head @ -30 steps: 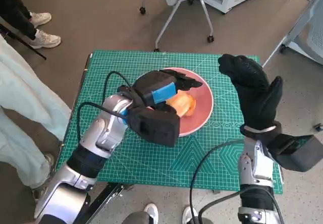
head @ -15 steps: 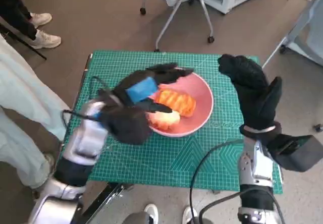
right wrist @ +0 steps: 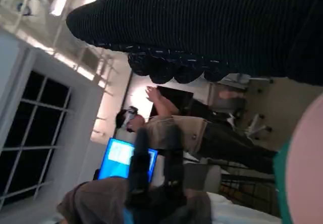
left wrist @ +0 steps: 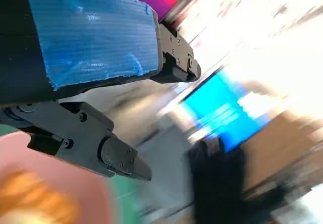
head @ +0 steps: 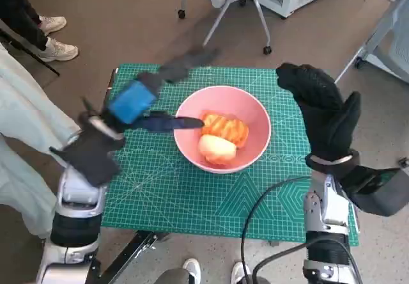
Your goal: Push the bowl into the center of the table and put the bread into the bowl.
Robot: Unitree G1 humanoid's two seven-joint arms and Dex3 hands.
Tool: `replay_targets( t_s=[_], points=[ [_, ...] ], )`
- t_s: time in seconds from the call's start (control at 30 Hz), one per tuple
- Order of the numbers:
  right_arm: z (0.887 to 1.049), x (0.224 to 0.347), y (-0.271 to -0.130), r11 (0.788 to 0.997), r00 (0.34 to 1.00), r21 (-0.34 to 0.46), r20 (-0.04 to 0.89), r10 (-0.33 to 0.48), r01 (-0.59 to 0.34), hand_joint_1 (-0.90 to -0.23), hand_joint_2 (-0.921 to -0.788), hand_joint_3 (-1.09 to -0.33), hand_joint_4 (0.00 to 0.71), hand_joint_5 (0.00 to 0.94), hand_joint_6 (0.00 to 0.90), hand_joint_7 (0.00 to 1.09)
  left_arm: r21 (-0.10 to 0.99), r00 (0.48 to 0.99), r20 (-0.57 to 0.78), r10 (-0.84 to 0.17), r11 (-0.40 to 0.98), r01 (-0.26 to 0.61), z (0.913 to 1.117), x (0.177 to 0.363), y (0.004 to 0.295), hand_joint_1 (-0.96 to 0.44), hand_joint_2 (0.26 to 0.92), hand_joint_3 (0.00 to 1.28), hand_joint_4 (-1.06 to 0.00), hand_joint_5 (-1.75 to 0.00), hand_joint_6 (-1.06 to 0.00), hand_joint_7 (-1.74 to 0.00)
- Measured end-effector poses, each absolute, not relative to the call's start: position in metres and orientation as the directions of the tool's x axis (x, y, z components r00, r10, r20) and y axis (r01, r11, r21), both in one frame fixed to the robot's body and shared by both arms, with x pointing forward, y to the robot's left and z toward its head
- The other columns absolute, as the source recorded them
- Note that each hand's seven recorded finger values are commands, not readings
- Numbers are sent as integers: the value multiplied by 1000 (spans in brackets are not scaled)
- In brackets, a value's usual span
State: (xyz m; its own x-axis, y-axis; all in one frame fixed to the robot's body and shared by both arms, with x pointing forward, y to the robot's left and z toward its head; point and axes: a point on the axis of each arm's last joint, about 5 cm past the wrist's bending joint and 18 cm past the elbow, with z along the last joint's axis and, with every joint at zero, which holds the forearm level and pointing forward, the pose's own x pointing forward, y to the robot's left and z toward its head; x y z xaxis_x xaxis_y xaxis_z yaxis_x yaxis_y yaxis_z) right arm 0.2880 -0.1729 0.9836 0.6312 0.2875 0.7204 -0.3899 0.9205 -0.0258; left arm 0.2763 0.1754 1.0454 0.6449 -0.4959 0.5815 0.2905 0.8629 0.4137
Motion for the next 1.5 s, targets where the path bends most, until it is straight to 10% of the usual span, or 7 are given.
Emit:
replay_targets(
  t_s=[0.33,1.5],
  points=[
    [1008,294,-168,923,592,-77,746,304,-377,-670,-921,-769,227,3,10,636,93,581,747,-324,916,391,1017,286,175,-629,921,368,-149,-10,-289,-1],
    [1029,293,-166,934,581,-100,759,295,-343,-656,-921,-753,222,0,59,621,153,534,751,-389,889,432,1011,287,166,-658,921,503,-128,0,-215,0]
  ],
)
